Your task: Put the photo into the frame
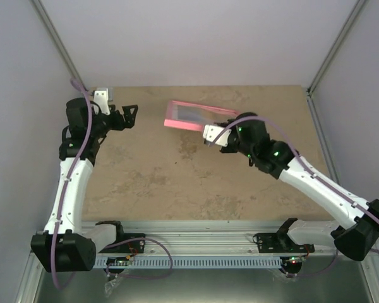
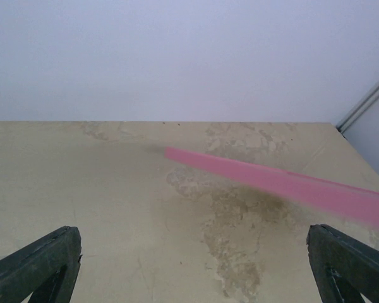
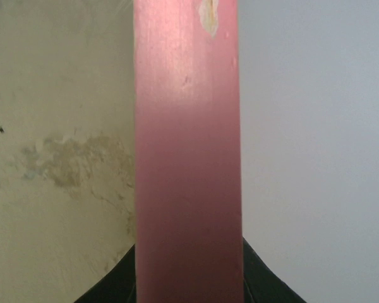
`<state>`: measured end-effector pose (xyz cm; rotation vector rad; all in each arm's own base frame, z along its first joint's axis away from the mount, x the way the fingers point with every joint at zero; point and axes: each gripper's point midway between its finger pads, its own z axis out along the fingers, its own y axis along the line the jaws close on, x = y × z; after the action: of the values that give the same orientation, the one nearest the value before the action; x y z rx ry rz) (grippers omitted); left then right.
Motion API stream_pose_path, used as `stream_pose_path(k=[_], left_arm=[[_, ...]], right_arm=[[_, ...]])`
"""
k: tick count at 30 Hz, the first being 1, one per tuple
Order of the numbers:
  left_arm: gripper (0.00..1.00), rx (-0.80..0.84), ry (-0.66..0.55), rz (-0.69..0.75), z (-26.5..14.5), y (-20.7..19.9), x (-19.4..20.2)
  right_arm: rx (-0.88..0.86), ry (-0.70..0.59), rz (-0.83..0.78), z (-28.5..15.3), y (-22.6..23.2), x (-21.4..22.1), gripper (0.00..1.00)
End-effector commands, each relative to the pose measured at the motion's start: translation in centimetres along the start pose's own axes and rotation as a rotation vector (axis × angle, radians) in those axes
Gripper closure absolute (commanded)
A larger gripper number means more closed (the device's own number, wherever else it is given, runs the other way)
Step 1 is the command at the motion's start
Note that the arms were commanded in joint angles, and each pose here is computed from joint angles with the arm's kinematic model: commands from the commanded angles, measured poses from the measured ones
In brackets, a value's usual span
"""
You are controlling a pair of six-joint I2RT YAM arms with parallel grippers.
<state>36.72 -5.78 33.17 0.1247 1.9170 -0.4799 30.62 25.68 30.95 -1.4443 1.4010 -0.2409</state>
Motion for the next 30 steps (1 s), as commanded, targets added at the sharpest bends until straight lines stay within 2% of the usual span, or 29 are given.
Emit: stream_pose_path(k=[1,5,6,12,14,19,24,30], left_arm=[[0.0,0.03,-0.035,-0.006,-0.5,-0.5,-0.5],[0.01,0.043,-0.018,-0.015,0.0,-0.4,0.0],[0.0,0.045,-0.014,-0.017,0.2,-0.4,0.1],[0.01,0.055,0.007,-0.023,1.0,-0.2,0.4],[0.01,0.053,0.015,-0.025,1.3,0.0,0.6],[0.01,0.057,0.036,-0.032,2.1,0.4,1.3],[0.01,0.073,0.055,-0.046,3.0,0.6,2.0],[0.01,0.073,0.083,-0.052,3.8,1.1,2.8]], right_arm=[[0.235,0.037,-0.085,0.0,-1.9,-0.1,0.99],[0.178,0.052,-0.165,1.8,2.9,0.3,0.99],[0.163,0.058,-0.184,2.1,3.9,0.4,0.96],[0.118,0.043,-0.239,3.6,8.9,1.1,0.58],[0.085,0.038,-0.238,4.0,10.9,1.7,0.49],[0.014,0.036,-0.228,5.0,15.7,3.4,0.42],[-0.048,0.03,-0.227,6.3,19.8,4.9,0.39],[-0.147,0.048,-0.179,7.7,22.8,5.7,0.35]])
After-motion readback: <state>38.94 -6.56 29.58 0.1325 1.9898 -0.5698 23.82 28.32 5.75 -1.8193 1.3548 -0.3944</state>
